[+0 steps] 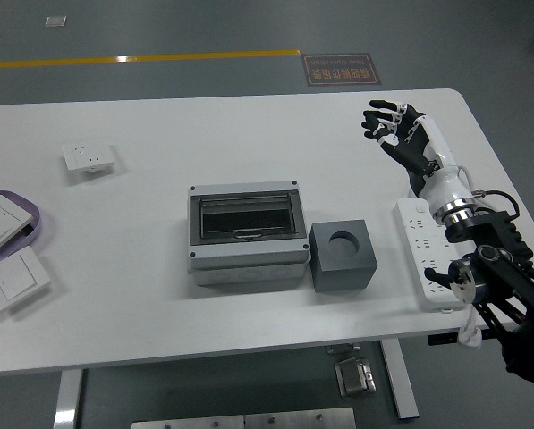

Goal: Pick up the cylinder from the cube,place it in the box,flap close box

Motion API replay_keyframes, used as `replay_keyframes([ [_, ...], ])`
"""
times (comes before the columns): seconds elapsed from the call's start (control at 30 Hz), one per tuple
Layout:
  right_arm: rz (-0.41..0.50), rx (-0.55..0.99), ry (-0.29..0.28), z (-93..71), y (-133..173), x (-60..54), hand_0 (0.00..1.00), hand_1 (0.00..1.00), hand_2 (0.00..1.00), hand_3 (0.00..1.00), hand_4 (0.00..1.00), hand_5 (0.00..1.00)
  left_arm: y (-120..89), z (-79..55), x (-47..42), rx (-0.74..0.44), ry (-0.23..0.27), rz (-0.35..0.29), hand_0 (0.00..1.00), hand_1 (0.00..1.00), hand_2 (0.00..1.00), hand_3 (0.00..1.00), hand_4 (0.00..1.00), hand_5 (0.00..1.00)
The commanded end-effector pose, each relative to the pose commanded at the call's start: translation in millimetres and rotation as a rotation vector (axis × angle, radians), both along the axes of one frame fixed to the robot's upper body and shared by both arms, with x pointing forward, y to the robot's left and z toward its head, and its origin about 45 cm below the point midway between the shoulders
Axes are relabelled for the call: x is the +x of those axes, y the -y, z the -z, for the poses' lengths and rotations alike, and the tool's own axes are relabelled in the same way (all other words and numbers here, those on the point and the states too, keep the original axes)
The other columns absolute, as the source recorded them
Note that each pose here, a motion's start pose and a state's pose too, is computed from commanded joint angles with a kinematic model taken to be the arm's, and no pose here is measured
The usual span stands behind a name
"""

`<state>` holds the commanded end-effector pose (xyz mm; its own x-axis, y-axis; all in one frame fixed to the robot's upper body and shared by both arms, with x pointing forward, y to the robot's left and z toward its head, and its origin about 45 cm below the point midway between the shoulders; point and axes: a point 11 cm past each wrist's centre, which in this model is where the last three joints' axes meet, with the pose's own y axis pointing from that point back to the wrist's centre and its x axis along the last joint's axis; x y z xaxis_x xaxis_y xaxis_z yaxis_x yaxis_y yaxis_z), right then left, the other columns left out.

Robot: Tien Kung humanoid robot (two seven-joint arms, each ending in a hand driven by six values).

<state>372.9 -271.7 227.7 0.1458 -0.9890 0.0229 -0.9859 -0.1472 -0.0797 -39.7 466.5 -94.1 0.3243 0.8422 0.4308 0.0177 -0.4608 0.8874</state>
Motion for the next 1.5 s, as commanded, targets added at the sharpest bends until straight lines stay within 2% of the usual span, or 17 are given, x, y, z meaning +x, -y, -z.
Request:
replay_keyframes([
  [0.33,0.006,-0.031,0.017,5.2,-0.5,-5.2,0.631,0.626,0.619,0.607,0.768,0.253,0.3,0.2,0.1,0.0,0.0,0.0,0.607,0.628,0.635,0.658,0.719,0.224],
  [0.37,0.004,-0.034,0.018,5.7,-1.1,-5.7,0.601,0.615,0.587,0.59,0.758,0.221,0.5,0.3,0.0,-0.001,-0.001,0.0,0.607,0.628,0.635,0.658,0.719,0.224],
  [0.53,0.0,-0.053,0.022,7.8,-1.3,-8.1,0.601,0.615,0.587,0.59,0.758,0.221,-0.1,0.1,0.7,-0.001,-0.001,-0.003,0.607,0.628,0.635,0.658,0.719,0.224],
  [0.57,-0.001,-0.06,0.023,8.5,-1.1,-8.7,0.598,0.61,0.578,0.588,0.749,0.176,-0.3,0.0,0.9,-0.003,-0.003,-0.005,0.607,0.627,0.636,0.658,0.719,0.224],
  [0.73,-0.004,-0.079,0.022,12.3,-0.8,-10.9,0.598,0.61,0.578,0.588,0.749,0.176,-0.9,-0.1,-0.7,-0.011,-0.023,-0.012,0.607,0.627,0.636,0.658,0.719,0.224],
  [0.77,-0.003,-0.081,0.022,13.0,-0.7,-11.3,0.604,0.614,0.587,0.598,0.734,0.024,-0.7,-0.1,-1.1,-0.014,-0.028,-0.013,0.607,0.627,0.636,0.658,0.718,0.223],
  [1.13,-0.014,-0.088,0.013,15.7,-0.5,-13.0,0.625,0.623,0.589,0.641,0.725,0.002,0.1,0.3,-2.5,-0.024,-0.043,-0.015,0.609,0.633,0.641,0.662,0.717,0.217],
  [1.17,-0.015,-0.087,0.012,16.0,-0.3,-13.1,0.654,0.644,0.621,0.682,0.728,0.002,0.5,0.4,-2.8,-0.025,-0.044,-0.016,0.61,0.633,0.641,0.67,0.718,0.218],
  [1.5,-0.013,-0.064,0.011,16.4,2.1,-13.5,0.67,0.665,0.645,0.703,0.757,0.002,2.9,1.4,-4.8,-0.031,-0.049,-0.018,0.609,0.634,0.645,0.67,0.718,0.219],
])
